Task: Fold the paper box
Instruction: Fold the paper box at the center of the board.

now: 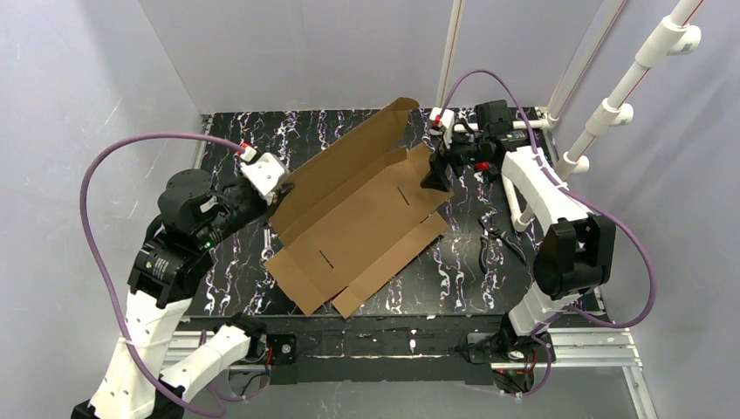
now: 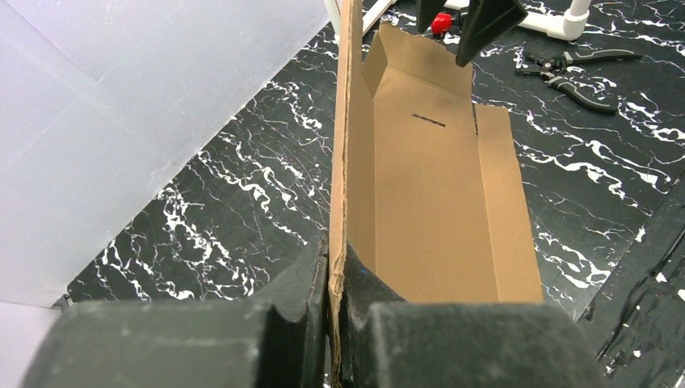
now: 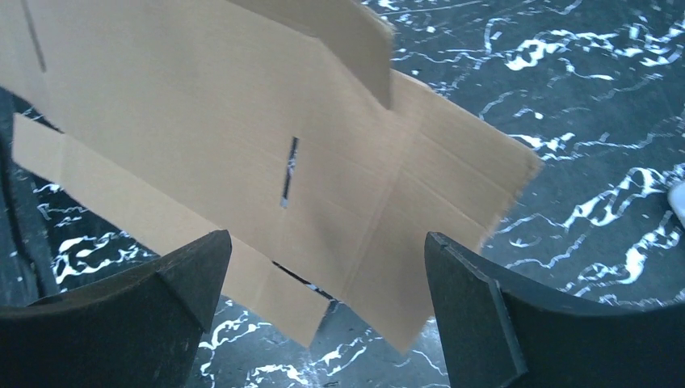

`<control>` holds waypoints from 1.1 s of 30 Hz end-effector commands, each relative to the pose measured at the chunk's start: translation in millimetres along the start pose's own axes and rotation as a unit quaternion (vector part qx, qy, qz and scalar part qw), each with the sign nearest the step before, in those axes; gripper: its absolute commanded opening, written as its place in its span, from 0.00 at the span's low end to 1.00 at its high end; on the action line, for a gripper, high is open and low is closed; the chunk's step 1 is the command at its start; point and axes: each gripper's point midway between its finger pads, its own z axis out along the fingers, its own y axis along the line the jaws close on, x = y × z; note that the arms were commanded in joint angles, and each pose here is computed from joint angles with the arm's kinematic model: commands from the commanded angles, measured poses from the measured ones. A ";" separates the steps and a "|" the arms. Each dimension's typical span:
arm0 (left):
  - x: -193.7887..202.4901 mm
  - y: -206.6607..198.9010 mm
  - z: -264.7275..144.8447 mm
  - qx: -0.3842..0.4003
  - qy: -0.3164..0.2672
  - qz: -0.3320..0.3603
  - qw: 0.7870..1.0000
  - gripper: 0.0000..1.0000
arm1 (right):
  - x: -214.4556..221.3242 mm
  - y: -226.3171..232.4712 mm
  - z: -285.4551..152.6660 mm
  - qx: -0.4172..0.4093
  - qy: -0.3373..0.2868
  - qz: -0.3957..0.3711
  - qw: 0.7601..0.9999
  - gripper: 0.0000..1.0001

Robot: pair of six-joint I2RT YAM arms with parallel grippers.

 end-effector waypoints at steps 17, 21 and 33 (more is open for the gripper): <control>-48.2 11.5 -10.1 0.003 -0.041 0.063 0.997 0.00 | -21.9 -64.5 9.5 0.037 -0.065 0.006 0.997 0.94; -50.2 10.4 -14.0 0.004 -0.045 0.067 0.997 0.00 | -27.6 -61.0 12.5 0.015 -0.079 -0.004 0.997 0.86; -68.2 16.4 -16.6 -0.001 -0.060 0.087 0.994 0.00 | -45.9 -38.6 8.0 -0.033 -0.126 -0.044 0.990 0.01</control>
